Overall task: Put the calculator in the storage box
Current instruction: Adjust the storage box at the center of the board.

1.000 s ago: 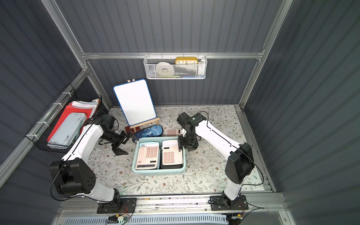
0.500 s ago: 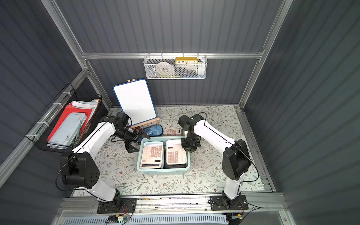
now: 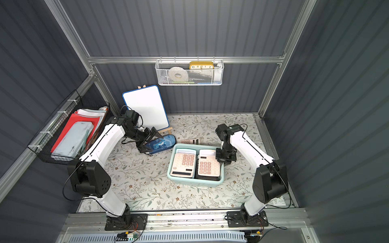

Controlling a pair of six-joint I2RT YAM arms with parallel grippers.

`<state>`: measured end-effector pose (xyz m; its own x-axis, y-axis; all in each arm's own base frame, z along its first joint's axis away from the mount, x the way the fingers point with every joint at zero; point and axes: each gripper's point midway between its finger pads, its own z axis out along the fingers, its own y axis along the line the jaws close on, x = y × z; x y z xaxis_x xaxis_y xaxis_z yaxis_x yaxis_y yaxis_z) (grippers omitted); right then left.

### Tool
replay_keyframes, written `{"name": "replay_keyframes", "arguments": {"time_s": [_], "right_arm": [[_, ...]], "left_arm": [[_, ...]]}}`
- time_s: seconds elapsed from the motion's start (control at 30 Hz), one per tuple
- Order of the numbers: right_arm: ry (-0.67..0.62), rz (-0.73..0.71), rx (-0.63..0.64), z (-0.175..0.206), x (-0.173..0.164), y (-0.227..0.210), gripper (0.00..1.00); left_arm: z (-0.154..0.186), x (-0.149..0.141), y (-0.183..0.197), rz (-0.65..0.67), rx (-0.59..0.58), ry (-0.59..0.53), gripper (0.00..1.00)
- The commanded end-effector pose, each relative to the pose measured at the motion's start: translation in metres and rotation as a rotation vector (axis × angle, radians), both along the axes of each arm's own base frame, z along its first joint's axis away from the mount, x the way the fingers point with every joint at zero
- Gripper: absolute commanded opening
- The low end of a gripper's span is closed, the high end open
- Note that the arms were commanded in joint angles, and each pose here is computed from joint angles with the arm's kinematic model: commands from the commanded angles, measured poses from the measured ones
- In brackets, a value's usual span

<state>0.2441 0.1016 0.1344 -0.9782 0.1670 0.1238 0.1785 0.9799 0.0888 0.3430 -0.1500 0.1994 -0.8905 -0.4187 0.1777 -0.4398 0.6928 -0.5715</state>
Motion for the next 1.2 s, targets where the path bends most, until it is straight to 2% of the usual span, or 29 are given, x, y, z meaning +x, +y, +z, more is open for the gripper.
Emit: {"name": "replay_keyframes", "arguments": {"time_s": [0.0, 0.33, 0.53, 0.63, 0.7, 0.9, 1.17], "right_arm": [[0.035, -0.080, -0.072, -0.007, -0.008, -0.031, 0.18], [0.027, -0.221, -0.098, -0.003, -0.001, -0.076, 0.18], [0.018, -0.236, -0.072, -0.005, 0.007, -0.077, 0.19], [0.016, -0.241, -0.081, -0.006, 0.008, -0.079, 0.19], [0.017, -0.250, -0.087, -0.006, 0.009, -0.082, 0.19], [0.024, -0.290, -0.128, 0.000, 0.008, -0.097, 0.19], [0.001, -0.325, -0.070, 0.002, 0.018, -0.092, 0.25]], "left_arm": [[0.007, -0.005, 0.011, 0.024, 0.048, -0.022, 0.99], [0.004, -0.001, 0.018, 0.037, 0.073, -0.043, 0.99], [0.009, 0.005, 0.033, 0.073, 0.116, -0.085, 0.99], [0.002, 0.010, 0.028, 0.037, 0.100, -0.087, 0.99], [-0.001, 0.021, 0.016, 0.014, 0.048, -0.108, 0.99], [-0.022, 0.039, -0.009, 0.019, -0.025, -0.059, 0.99], [-0.057, 0.059, -0.054, 0.011, -0.105, 0.038, 0.99]]}}
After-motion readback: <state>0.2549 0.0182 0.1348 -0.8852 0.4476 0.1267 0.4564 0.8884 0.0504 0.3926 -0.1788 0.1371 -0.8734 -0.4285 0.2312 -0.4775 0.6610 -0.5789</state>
